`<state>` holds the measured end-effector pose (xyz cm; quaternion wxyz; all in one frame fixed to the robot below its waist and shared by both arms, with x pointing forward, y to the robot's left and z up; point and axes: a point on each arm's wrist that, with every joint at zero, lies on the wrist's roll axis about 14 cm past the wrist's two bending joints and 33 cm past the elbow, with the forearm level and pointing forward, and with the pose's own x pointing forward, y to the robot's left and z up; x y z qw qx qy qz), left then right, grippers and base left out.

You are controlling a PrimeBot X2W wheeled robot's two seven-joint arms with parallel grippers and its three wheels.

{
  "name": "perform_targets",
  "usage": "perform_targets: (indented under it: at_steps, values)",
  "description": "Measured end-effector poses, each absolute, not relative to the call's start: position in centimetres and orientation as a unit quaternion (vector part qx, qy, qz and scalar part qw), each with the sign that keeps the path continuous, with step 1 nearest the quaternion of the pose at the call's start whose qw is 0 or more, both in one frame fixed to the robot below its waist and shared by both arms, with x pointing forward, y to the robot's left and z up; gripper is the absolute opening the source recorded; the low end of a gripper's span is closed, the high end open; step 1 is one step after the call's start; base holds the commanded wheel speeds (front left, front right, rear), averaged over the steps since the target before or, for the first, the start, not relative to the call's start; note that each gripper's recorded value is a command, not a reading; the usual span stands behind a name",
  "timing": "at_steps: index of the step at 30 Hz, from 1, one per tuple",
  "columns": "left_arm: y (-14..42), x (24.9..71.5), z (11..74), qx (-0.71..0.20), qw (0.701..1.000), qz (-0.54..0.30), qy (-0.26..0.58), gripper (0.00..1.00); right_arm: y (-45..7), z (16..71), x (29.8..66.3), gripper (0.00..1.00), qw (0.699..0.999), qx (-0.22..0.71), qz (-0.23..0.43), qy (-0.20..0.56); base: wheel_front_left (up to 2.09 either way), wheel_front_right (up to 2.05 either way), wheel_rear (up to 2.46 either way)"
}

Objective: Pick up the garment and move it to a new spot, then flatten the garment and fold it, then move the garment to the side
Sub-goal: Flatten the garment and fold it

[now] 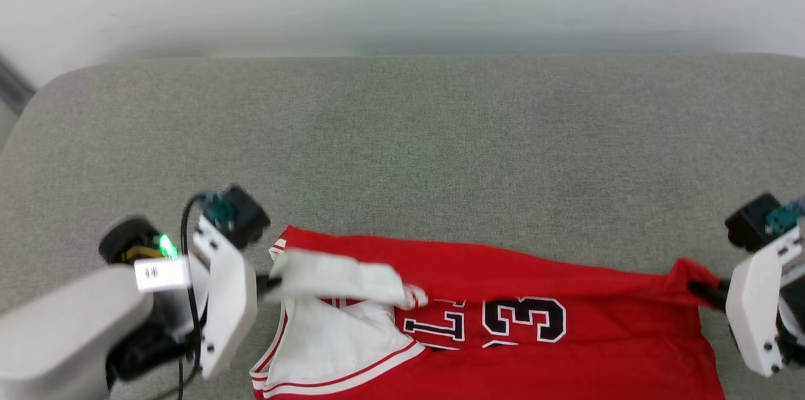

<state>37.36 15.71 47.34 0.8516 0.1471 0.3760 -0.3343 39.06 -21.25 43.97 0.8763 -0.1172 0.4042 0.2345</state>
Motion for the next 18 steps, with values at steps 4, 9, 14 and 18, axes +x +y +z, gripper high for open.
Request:
perform_targets:
  at_steps: [4,9,14,18]
  values:
    - [15.7,34.5,44.8,0.117,0.842,-0.331,0.409,0.00,-21.3,42.6,37.0,0.00,0.869,-0.102,0.236,0.422,0.00,0.00,0.00]
    - [15.7,31.9,41.2,0.090,0.825,-0.329,0.451,0.00,-21.8,39.8,34.8,0.00,0.850,-0.101,0.234,0.461,0.00,0.00,0.00]
    - [15.8,31.0,38.9,0.077,0.814,-0.322,0.477,0.00,-21.7,38.1,34.0,0.00,0.841,-0.091,0.227,0.482,0.00,0.00,0.00]
    - [15.2,32.4,40.1,0.065,0.847,-0.310,0.426,1.00,-20.9,39.4,35.0,1.00,0.863,-0.077,0.228,0.443,0.00,0.00,0.00]
